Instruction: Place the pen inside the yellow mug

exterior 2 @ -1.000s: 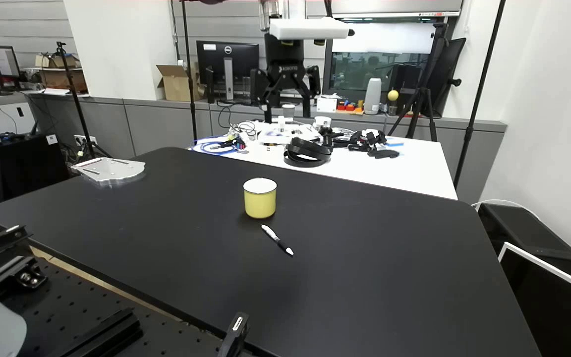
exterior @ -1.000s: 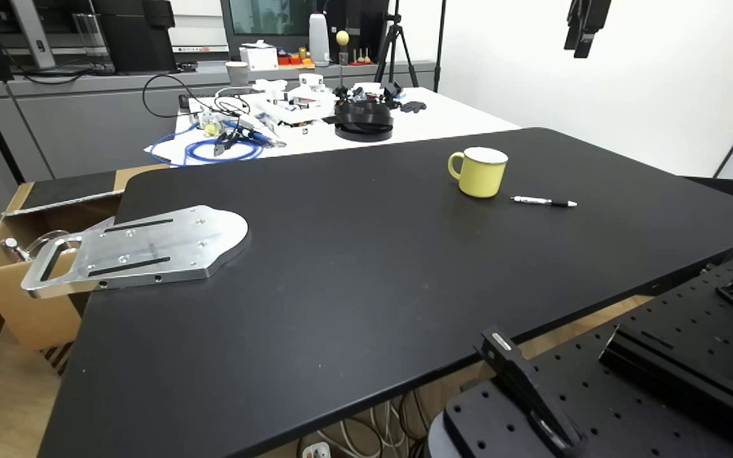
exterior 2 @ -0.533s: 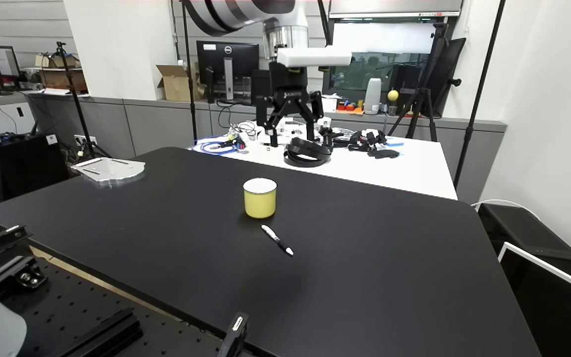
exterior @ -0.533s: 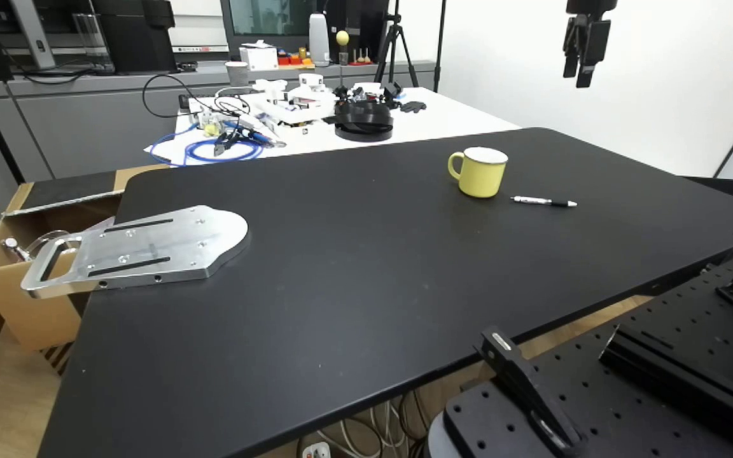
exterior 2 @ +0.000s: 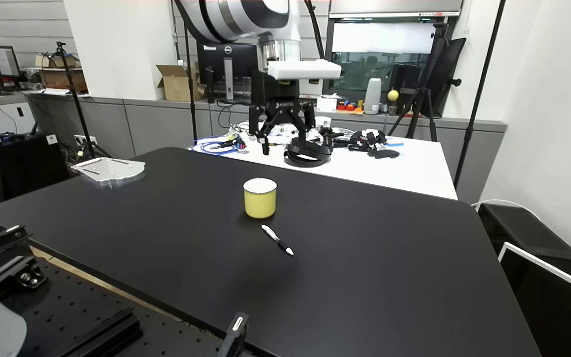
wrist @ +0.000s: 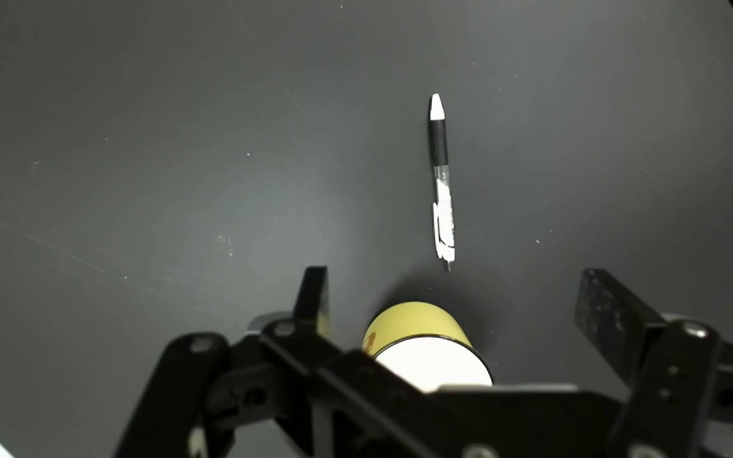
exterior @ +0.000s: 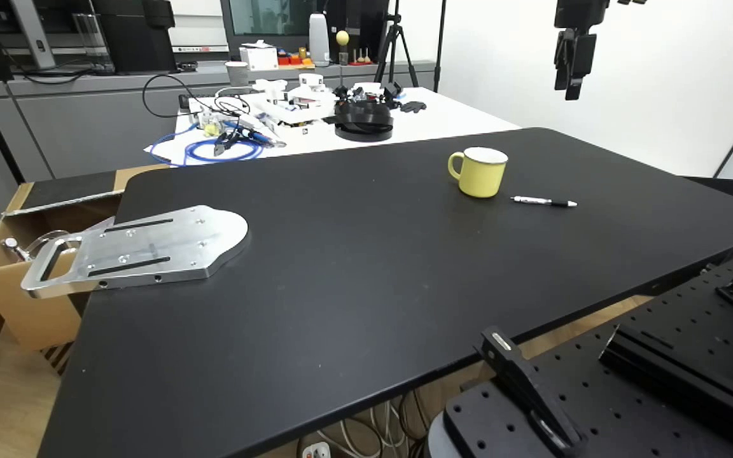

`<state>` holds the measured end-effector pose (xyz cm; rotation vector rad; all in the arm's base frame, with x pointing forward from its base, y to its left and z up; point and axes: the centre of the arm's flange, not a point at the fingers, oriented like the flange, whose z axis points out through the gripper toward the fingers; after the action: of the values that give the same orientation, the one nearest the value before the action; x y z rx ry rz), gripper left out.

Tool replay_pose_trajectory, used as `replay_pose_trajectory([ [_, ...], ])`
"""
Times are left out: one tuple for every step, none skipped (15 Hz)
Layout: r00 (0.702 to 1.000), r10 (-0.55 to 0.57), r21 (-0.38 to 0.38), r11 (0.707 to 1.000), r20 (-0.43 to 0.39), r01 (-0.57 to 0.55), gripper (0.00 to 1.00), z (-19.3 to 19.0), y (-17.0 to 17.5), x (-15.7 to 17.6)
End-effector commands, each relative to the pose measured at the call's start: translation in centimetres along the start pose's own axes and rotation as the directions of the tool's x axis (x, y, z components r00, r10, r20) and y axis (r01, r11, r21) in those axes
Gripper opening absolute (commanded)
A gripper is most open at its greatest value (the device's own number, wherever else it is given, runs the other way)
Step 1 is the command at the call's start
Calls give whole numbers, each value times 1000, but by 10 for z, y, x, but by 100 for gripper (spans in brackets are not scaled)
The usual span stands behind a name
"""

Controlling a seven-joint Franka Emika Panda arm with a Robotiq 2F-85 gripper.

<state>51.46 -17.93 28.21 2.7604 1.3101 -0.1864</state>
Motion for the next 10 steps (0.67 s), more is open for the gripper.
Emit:
replay_pose_trajectory([
  [1000,0,0,1000,0,0,100,0,0,0],
  [1000,1,0,1000,0,-1,100,0,0,0],
  [1000,1,0,1000,0,-1,100,0,0,0],
  [1000,1,0,1000,0,-1,100,0,0,0],
  [1000,1,0,1000,0,-1,100,0,0,0],
  [1000,-7,-4,1000,-6,7,100,5,-1,1],
  [1000,-8,0,1000,-5,8,100,10,-3,3],
  [1000,-6,5,1000,1,6,100,15,-4,4],
  [1000,-6,8,1000,-1,6,100,19,-3,3],
  [1000,-9,19,1000,2,9,100,25,-3,3],
])
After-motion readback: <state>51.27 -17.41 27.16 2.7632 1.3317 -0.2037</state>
